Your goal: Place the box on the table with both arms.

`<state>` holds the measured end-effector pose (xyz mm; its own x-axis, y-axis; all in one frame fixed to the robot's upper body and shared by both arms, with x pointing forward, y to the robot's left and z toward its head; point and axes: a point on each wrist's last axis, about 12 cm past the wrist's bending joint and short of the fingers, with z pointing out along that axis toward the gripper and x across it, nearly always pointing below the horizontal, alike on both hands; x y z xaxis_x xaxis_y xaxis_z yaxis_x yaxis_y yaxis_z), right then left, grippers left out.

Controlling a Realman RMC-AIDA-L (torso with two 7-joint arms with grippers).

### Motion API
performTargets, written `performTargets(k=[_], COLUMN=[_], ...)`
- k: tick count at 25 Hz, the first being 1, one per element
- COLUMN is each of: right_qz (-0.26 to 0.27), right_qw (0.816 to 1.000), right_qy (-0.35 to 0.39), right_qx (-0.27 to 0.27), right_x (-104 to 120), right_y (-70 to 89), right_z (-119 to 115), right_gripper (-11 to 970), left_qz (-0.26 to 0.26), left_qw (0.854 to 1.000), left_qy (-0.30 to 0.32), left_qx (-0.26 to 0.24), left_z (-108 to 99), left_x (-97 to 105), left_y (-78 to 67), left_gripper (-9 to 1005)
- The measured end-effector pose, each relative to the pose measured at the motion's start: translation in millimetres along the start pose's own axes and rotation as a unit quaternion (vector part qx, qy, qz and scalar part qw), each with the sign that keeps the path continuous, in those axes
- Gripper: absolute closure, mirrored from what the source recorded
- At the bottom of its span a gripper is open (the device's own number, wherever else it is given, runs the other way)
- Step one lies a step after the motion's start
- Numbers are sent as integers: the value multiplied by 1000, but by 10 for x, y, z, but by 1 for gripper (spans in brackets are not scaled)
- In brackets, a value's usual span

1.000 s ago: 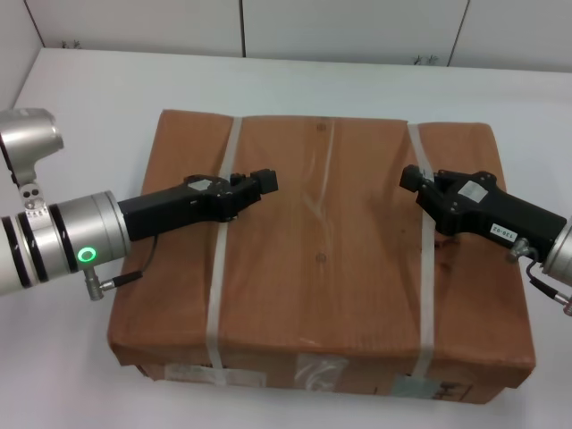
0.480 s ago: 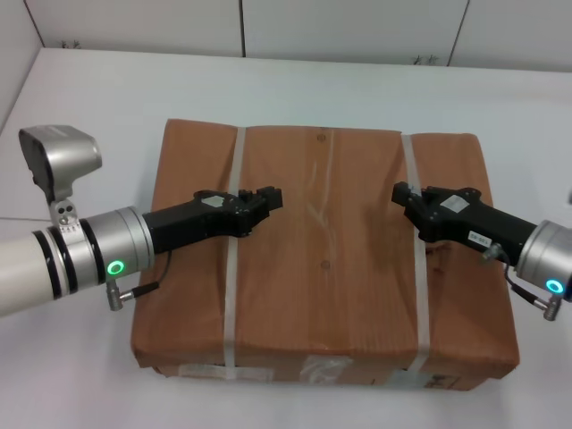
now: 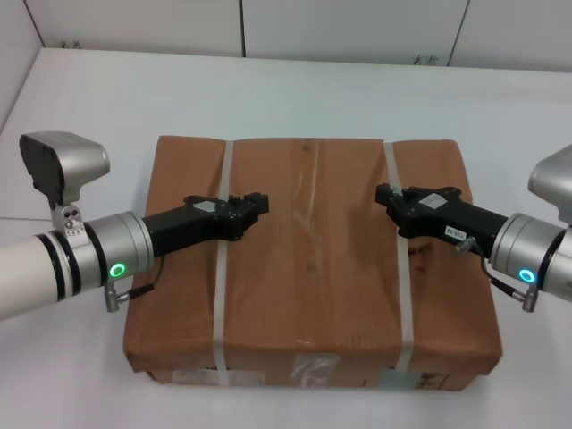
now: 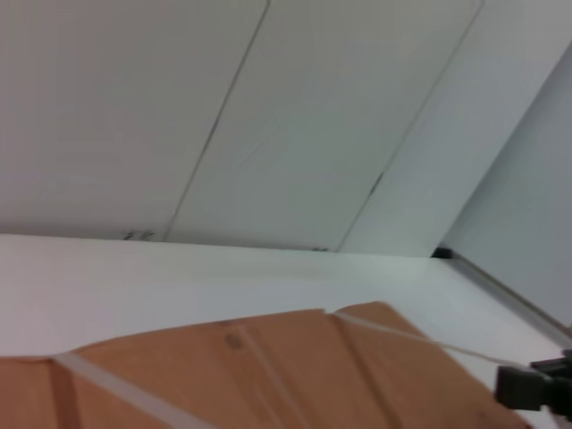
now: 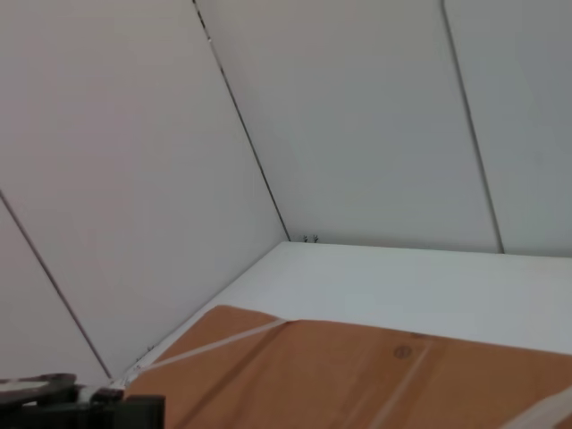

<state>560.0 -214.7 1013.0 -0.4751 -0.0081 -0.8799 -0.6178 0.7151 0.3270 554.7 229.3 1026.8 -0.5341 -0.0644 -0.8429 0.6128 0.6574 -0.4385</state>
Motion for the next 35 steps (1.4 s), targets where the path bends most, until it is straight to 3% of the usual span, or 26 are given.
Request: performTargets(k=[12,35], right_qz=[3,27], right_qw=[999,997], right_qy=[32,50], right_qx=[17,52], right_x=[7,118], right_y=[51,28], right_z=[166,166], right_gripper=[932,890], left_qz=[10,30], left_qw=[999,997], left_qy=[17,33], left_qx=[-36,-62], left_z=[2,29], left_x=[93,149], left_y=[68,104], left_gripper=[900,886])
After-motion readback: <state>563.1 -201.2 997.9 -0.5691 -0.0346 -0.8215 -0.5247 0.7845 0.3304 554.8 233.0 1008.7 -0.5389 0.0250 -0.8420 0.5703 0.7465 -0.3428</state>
